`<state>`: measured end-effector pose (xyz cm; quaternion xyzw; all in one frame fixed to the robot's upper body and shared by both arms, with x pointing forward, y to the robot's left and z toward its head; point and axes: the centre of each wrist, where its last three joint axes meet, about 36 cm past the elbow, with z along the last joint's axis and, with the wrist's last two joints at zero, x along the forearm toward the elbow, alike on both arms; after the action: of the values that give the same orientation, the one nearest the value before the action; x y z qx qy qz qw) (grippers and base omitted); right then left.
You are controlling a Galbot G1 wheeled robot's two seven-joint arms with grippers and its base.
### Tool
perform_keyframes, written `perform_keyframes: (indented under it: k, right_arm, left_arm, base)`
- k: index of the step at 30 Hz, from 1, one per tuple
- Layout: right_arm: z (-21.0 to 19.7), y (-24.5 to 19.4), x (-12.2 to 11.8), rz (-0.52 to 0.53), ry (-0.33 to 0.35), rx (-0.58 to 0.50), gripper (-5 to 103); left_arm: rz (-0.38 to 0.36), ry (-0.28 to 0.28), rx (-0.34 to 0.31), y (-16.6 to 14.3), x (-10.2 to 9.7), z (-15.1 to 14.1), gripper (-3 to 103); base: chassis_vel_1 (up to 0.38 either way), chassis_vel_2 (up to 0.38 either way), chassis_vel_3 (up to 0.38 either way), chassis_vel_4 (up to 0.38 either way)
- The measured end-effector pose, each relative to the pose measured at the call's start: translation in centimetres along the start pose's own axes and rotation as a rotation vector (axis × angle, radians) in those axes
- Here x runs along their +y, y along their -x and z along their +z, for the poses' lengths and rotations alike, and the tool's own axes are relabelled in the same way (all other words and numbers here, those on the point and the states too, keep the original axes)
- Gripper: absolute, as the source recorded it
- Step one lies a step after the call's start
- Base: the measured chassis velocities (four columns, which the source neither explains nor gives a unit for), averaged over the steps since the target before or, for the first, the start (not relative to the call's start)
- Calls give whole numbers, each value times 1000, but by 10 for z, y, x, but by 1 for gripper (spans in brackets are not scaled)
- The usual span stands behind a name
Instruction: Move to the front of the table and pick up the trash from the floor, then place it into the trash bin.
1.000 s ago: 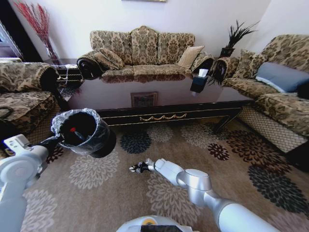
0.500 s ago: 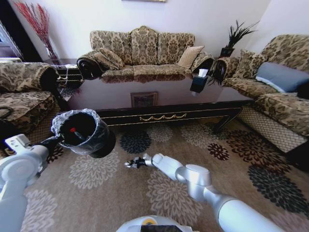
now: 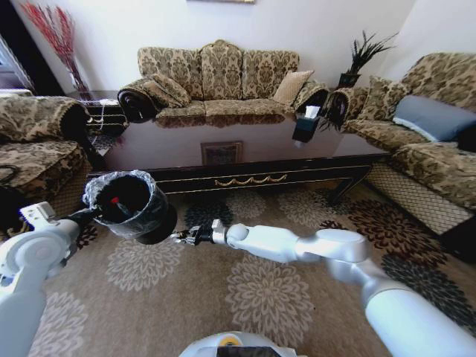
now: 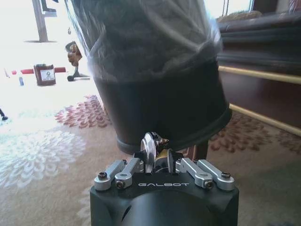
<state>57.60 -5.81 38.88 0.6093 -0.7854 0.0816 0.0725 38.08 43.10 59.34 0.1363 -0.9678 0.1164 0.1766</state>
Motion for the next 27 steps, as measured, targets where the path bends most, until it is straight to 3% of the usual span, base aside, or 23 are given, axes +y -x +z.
perform_keyframes:
  k: [6, 15, 22, 27]
  right_arm:
    - [-6, -71, -24, 99, -21, 6, 24]
    - [-7, -124, -32, 169, -42, -2, 24]
    - [-56, -140, -47, 213, -82, -86, 24]
    - [-116, -134, -56, 224, -117, -178, 24]
  left_arm:
    - [5, 10, -10, 1, -7, 1, 2]
    - [-8, 40, -3, -5, -7, 8, 2]
    - [-3, 68, 28, -3, -17, 26, 2]
    - [11, 82, 57, 1, -27, 37, 2]
  base:
    - [0, 0, 0, 0]
    - [0, 0, 0, 0]
    - [0, 0, 0, 0]
    - [0, 0, 0, 0]
